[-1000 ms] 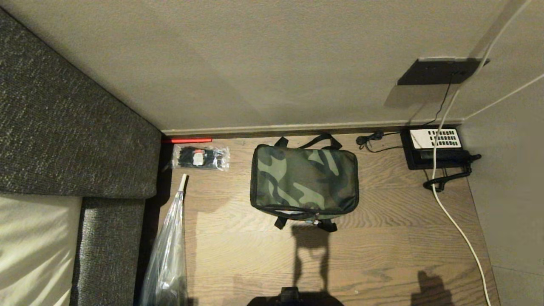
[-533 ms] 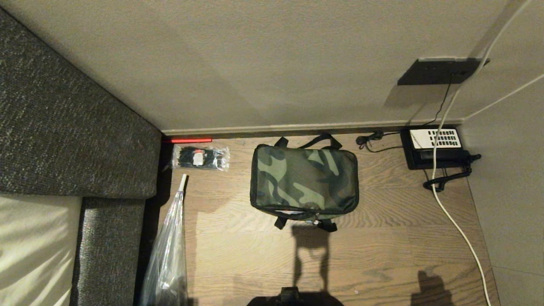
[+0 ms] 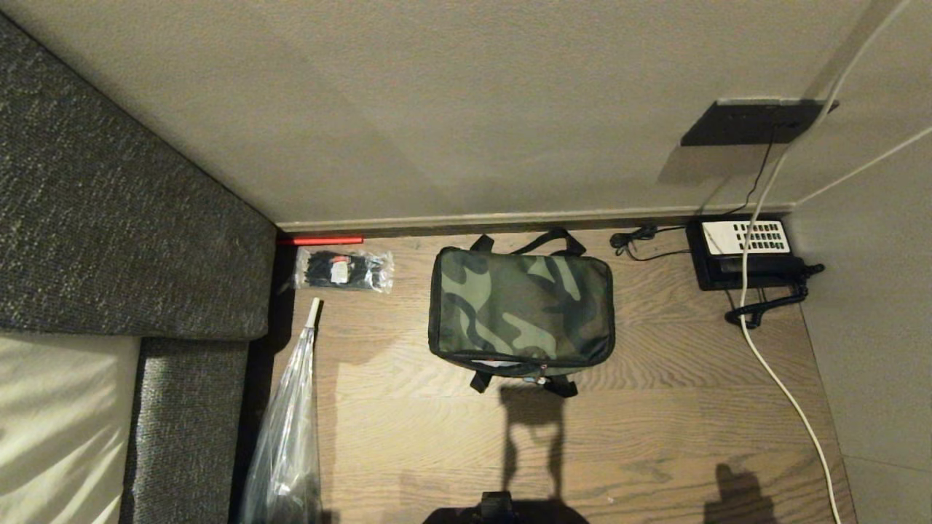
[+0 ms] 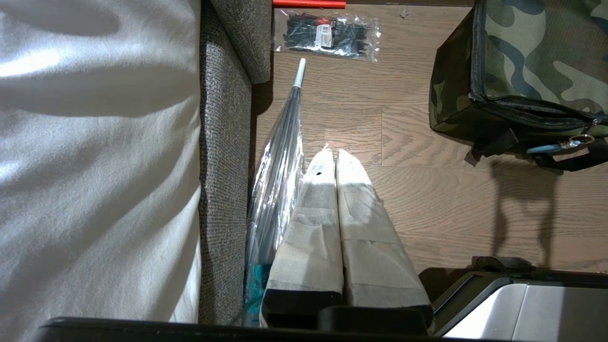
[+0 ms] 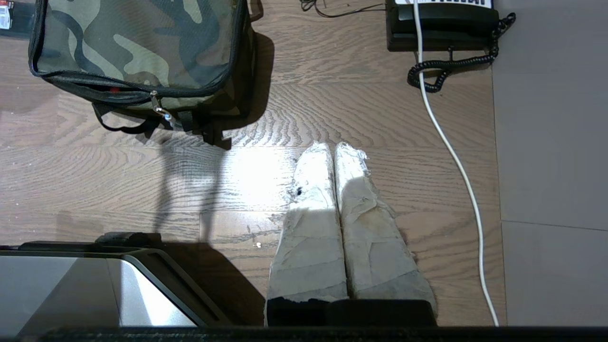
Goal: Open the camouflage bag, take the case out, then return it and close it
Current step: Open the top of the storage box
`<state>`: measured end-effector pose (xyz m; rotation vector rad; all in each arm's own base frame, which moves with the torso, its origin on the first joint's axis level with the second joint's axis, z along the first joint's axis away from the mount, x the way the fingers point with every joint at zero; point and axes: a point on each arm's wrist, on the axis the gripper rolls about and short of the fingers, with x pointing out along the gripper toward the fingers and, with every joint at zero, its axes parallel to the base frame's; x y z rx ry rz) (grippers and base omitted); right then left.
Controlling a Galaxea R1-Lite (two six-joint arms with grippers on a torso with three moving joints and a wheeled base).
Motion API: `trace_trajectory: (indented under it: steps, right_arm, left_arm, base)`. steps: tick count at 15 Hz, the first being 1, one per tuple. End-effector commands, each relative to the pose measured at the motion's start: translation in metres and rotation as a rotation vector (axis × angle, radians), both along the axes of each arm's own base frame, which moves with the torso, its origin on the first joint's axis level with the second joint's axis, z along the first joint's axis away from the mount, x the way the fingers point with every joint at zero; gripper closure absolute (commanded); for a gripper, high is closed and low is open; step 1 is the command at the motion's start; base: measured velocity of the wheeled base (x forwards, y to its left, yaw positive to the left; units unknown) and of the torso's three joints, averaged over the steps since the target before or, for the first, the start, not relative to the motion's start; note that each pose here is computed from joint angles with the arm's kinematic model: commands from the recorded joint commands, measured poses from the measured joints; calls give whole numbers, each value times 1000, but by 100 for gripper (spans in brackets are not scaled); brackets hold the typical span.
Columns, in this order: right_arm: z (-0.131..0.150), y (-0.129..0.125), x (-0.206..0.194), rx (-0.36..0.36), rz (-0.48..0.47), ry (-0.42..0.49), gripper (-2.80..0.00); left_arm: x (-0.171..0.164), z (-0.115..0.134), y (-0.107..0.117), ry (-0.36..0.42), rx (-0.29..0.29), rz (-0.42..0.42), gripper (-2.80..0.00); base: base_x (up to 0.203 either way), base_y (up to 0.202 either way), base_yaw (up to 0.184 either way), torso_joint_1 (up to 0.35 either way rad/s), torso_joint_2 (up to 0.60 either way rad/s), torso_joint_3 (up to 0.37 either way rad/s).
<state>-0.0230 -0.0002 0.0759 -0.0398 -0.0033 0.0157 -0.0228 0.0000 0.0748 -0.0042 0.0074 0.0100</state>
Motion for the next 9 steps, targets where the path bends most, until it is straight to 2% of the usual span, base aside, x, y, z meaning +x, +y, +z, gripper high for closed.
trace_trajectory:
  steps: [1, 9]
  right_arm:
    - [0, 0, 0, -2, 0, -5, 0]
    - [0, 0, 0, -14, 9, -5, 0]
  left_arm:
    - [0, -1, 0, 3, 0, 1, 0]
    - [0, -1, 0, 0, 3, 1, 0]
  base:
    - [0, 0, 0, 0, 0, 0]
    - [0, 0, 0, 0, 0, 0]
